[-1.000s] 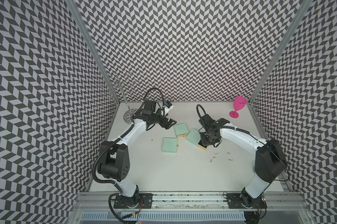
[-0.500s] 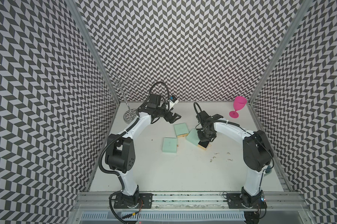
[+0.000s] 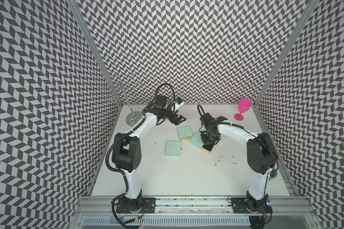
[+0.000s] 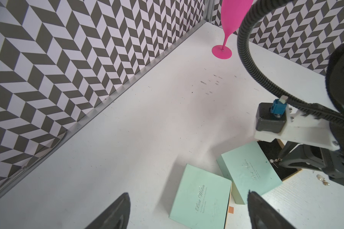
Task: Place the earrings into the drawer-style jewelry box
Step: Insert the earring into the inner lining.
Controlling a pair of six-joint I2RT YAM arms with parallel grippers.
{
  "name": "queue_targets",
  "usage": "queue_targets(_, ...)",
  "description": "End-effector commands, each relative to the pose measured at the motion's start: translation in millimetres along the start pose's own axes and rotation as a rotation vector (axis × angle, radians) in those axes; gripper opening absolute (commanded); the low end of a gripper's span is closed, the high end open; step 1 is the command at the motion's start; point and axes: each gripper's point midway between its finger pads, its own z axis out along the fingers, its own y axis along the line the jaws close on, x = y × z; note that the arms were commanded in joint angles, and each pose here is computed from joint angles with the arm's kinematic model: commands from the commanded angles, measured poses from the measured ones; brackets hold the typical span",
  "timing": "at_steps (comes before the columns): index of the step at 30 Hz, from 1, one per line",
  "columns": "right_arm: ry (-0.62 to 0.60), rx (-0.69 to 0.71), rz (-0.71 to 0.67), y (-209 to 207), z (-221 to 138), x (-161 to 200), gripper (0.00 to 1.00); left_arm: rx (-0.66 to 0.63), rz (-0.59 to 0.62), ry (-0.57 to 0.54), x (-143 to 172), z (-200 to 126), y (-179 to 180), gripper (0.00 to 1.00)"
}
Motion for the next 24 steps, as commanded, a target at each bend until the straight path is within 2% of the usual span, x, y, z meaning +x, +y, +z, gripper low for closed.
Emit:
queue_targets(1, 0.014, -0.025, -0.006, 4, -2, 4, 0.14, 0.011, 0.020, -0.006, -8, 1, -3, 0.92)
queue_targets(9, 0.034, -0.029, -0.005, 2, 6, 14, 0.14, 0.021, 0.012, -0.002, -5, 6, -2, 0.92)
queue_targets(20, 0.029, 0.008, -0.014, -3, 16, 8, 0.15, 0.043, 0.025, 0.009, 0, 7, -12, 0.92)
queue_targets(24, 0.038, 0.000, -0.018, -2, 17, 11, 0.18, 0.049, 0.030, 0.008, -1, 8, -14, 0.92)
